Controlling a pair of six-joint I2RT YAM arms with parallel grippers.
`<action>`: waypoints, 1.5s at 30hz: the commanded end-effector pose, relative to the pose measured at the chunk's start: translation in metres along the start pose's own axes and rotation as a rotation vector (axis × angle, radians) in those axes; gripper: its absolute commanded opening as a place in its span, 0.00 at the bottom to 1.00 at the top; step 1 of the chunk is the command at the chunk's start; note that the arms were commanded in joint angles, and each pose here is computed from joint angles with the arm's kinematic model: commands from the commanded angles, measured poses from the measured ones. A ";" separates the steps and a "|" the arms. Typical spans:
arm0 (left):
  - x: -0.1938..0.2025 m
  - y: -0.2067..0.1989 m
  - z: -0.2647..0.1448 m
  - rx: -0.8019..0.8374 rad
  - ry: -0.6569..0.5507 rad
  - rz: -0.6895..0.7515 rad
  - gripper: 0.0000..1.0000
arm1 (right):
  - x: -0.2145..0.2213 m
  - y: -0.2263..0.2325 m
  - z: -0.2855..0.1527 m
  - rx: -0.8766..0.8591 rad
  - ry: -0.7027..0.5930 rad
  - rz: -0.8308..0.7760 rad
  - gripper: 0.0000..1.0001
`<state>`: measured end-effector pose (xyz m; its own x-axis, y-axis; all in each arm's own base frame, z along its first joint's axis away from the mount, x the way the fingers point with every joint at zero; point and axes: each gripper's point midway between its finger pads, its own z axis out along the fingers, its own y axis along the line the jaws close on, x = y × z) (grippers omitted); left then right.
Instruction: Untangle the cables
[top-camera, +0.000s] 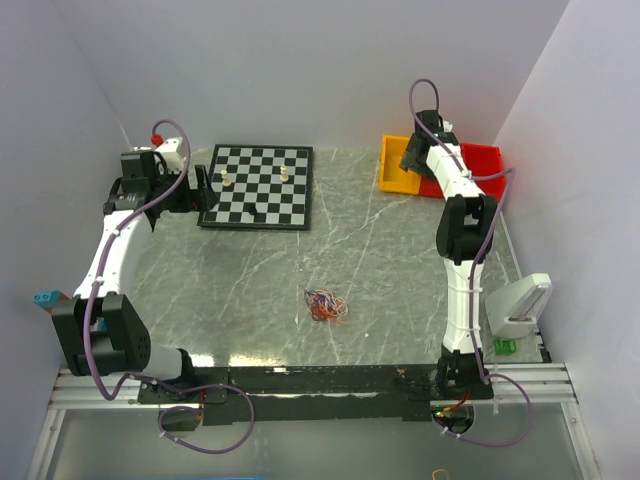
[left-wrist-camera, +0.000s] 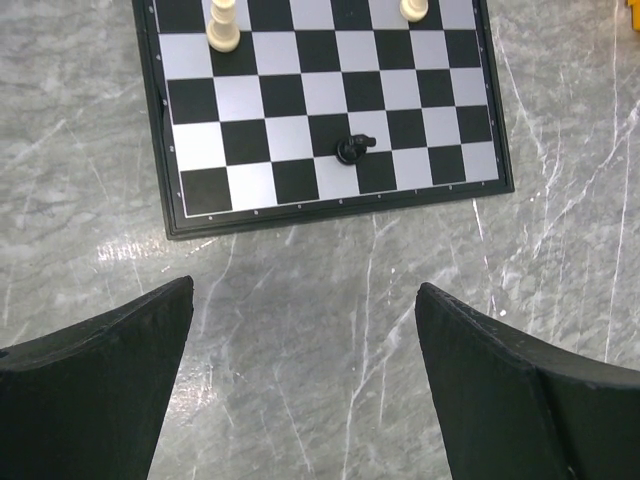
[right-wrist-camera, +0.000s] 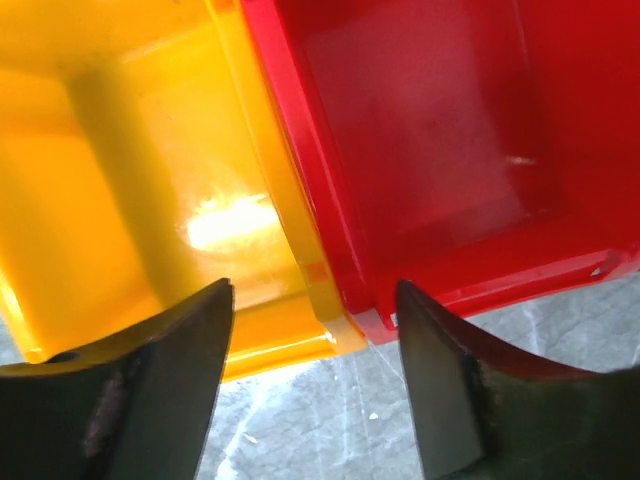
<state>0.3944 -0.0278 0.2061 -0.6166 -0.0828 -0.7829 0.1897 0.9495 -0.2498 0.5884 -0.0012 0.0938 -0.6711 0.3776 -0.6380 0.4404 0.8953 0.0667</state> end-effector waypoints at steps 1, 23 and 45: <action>-0.026 0.000 -0.014 -0.019 -0.074 0.012 0.97 | 0.012 -0.009 -0.003 0.032 0.057 -0.011 0.75; -0.025 0.007 -0.008 -0.043 -0.074 0.002 0.97 | 0.020 -0.006 0.008 -0.031 0.113 -0.026 0.18; 0.006 0.007 -0.039 -0.095 -0.037 0.037 0.97 | 0.215 0.026 -0.098 -0.030 0.324 -0.137 0.00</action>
<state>0.3739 -0.0144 0.2258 -0.5676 -0.0765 -0.8198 0.1462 0.9705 -0.1918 0.4614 0.1177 0.0704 -0.8240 0.2393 -0.5135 0.2588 0.9653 0.0346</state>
